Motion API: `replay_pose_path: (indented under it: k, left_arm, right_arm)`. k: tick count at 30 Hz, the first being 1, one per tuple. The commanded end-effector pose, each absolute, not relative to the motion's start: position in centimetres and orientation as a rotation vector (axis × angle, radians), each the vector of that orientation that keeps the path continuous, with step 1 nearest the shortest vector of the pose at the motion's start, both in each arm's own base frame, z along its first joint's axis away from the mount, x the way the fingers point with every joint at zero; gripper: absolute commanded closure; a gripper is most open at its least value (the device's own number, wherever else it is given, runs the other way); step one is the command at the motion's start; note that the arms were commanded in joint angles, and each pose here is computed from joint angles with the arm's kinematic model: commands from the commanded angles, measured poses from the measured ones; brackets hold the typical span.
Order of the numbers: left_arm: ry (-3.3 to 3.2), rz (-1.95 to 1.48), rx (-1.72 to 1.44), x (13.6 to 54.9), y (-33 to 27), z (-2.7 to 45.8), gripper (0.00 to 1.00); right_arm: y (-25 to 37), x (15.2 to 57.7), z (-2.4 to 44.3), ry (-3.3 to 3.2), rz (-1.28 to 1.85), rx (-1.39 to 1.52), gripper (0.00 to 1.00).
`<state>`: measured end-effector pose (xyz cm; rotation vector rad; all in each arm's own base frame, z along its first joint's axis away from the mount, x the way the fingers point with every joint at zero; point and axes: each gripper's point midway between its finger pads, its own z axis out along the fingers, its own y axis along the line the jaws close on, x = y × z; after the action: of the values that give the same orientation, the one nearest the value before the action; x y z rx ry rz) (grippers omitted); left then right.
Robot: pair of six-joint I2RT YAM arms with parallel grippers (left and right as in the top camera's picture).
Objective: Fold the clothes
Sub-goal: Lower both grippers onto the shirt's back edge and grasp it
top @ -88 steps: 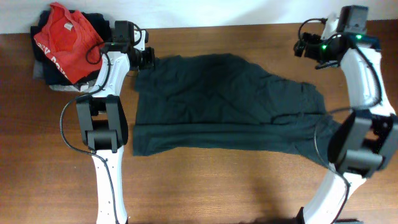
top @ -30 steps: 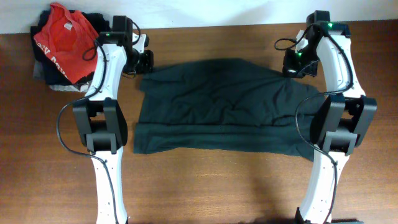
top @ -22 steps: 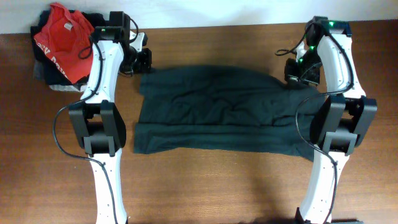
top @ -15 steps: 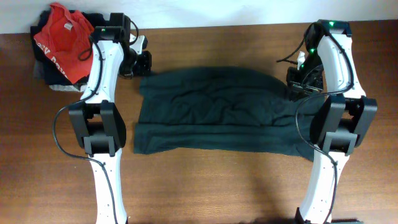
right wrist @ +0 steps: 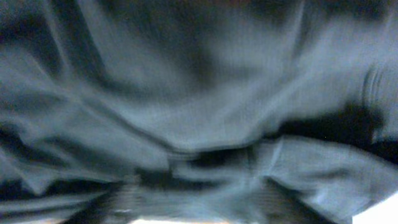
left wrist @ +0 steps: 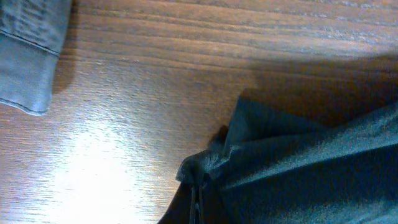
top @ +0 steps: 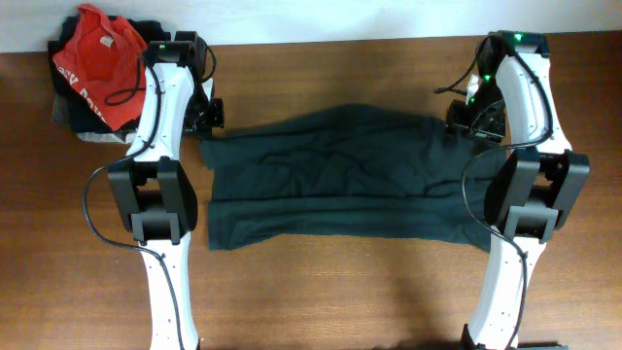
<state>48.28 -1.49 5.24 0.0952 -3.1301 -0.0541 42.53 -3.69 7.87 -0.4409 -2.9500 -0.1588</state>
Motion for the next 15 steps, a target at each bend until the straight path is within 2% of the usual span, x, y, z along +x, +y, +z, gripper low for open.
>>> replay_pose_path:
  k: [1, 8, 15]
  left_arm:
    - [-3.187, -0.103, 0.122, 49.0, -1.0, 7.1, 0.99]
    - [-3.182, -0.103, 0.122, 48.9, -0.9, 7.1, 0.99]
    - [-3.182, -0.102, 0.122, 48.9, -1.0, 7.1, 0.99]
  right_arm:
    - [-4.1, 45.4, 9.0, -3.092, -0.144, -0.444, 0.01]
    - [-4.8, 51.3, 9.2, -3.337, -0.158, -0.417, 0.01]
    - [-4.9, 51.7, 6.4, -3.302, -0.163, -0.424, 0.03]
